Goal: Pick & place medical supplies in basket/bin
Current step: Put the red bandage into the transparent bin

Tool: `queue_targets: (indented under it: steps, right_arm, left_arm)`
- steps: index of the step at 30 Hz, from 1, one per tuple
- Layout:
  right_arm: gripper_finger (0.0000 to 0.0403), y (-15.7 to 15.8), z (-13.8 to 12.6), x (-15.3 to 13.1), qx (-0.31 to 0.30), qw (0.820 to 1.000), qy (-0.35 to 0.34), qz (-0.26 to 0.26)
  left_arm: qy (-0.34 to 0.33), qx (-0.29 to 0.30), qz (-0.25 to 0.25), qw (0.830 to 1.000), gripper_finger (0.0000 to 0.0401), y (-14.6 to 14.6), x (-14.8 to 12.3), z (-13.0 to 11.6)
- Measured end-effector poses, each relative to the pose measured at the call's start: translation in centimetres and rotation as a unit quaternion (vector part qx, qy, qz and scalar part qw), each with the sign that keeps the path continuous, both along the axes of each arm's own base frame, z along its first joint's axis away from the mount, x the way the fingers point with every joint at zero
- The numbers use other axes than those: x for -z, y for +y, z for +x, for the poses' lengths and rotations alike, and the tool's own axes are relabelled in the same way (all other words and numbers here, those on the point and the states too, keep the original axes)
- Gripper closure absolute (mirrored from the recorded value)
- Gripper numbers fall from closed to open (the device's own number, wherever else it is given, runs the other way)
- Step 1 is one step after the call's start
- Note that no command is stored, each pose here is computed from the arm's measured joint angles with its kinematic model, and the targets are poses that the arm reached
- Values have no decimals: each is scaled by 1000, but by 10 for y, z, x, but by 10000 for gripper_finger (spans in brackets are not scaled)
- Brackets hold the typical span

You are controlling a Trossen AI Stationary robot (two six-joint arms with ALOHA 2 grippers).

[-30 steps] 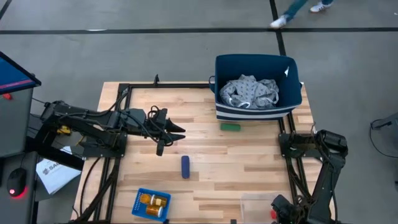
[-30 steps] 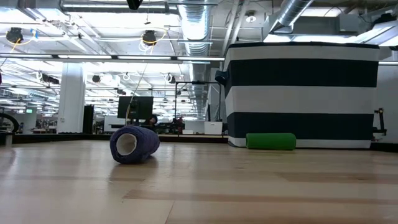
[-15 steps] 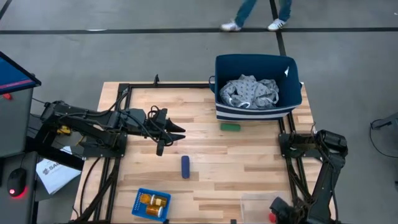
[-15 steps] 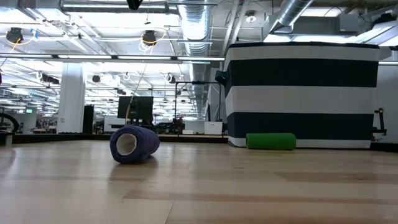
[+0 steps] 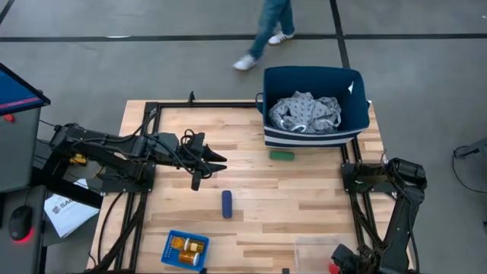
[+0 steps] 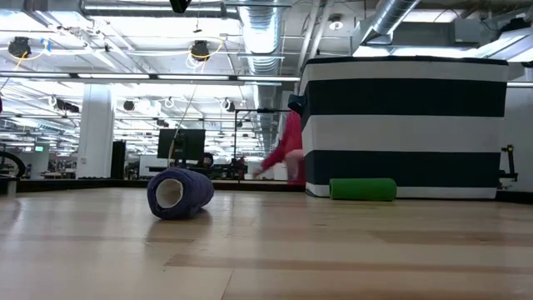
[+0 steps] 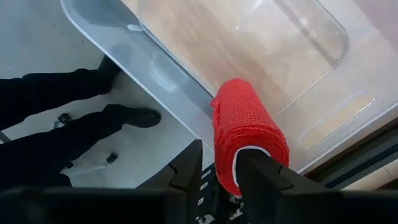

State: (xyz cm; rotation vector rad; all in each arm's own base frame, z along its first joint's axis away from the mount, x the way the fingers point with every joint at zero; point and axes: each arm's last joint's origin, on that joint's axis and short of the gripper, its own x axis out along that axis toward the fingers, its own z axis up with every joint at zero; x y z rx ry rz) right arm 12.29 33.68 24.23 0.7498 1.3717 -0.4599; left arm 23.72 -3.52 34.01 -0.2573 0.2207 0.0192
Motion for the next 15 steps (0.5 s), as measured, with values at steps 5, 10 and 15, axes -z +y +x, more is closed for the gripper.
queue_targets:
  steps: [5,10,15]
  right_arm:
    - [289,1,0,-2,-1,1000,-1,3]
    - [259,0,-1,-3,-2,1000,0,0]
    - [233,-5,-4,-2,0,1000,12,-23]
  left_arm:
    - [0,0,1,1000,293,0,0,0]
    - [0,0,1,1000,293,0,0,0]
    - [0,0,1,1000,293,0,0,0]
